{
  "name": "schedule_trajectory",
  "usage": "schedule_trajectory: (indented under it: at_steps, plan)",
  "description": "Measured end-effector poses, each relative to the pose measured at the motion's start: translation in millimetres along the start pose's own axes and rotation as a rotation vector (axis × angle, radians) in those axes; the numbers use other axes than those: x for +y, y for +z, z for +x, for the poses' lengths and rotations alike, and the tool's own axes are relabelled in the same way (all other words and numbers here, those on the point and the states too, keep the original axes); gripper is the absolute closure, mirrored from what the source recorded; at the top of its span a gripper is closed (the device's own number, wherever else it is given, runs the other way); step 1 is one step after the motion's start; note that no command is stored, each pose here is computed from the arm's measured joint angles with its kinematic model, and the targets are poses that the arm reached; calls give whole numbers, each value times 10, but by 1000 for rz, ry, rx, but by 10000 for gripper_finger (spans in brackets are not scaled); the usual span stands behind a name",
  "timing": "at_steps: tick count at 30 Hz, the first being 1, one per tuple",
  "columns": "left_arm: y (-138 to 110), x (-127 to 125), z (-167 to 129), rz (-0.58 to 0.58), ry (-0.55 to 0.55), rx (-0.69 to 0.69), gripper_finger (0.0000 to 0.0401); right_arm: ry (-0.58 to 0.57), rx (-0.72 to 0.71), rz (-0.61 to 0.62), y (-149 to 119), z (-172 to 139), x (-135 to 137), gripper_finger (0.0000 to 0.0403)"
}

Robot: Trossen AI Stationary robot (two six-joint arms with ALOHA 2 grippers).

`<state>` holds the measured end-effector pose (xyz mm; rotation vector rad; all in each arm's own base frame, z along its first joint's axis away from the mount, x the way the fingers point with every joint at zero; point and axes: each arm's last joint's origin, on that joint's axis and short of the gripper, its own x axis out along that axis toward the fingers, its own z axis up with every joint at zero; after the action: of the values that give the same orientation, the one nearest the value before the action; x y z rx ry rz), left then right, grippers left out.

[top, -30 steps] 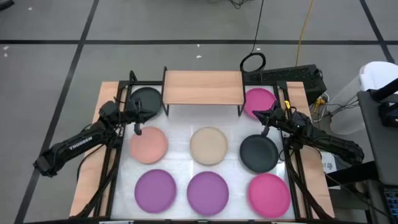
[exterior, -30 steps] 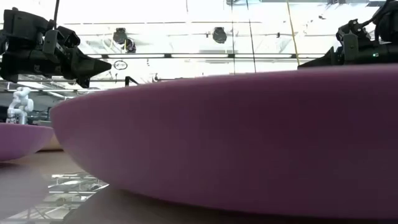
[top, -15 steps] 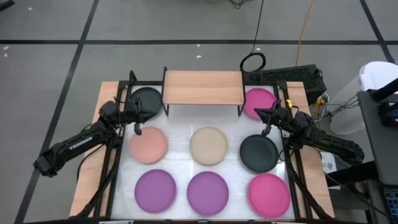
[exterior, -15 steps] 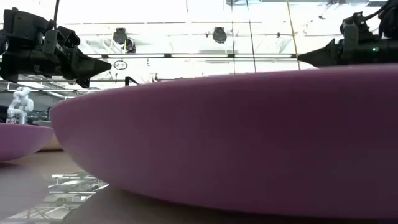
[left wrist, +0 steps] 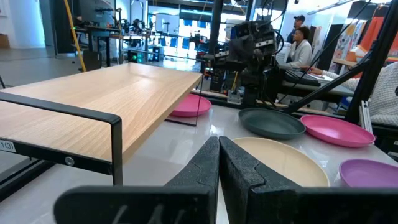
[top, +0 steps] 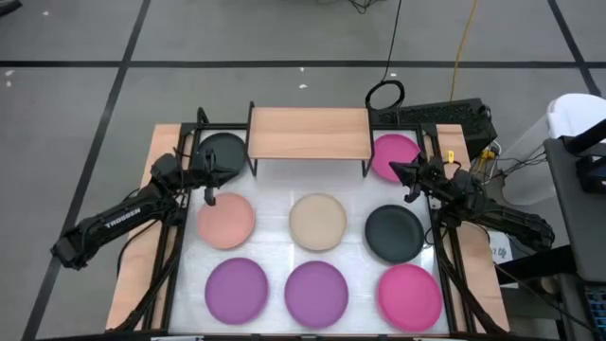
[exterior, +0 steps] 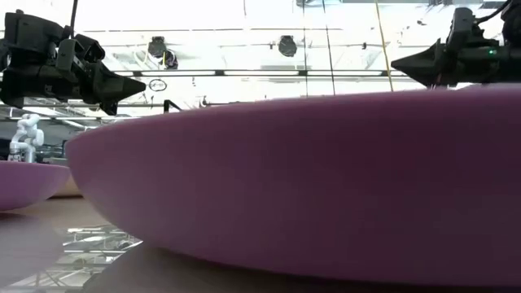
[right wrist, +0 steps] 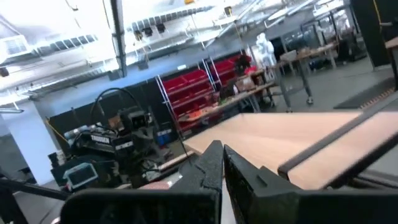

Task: Place and stack plates onto a shelf
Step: Put the top pink plate on the shelf

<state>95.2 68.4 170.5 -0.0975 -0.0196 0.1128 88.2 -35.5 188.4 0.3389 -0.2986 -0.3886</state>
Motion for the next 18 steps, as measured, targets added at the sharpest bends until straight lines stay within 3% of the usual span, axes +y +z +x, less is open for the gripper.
schedule_trajectory:
  at_steps: [7, 10, 13, 18]
  plan:
    - [0, 0, 0, 0, 0, 0, 389, -126, -102, -50, 64, -4, -23, 403]
    - [1, 0, 0, 0, 0, -1, 389, -43, -111, -117, 95, -1, 14, 403]
    - [0, 0, 0, 0, 0, -1, 389, 69, -9, -179, 35, 29, 36, 403]
    - [-1, 0, 0, 0, 0, 0, 389, 9, 174, -226, 115, 119, 73, 403]
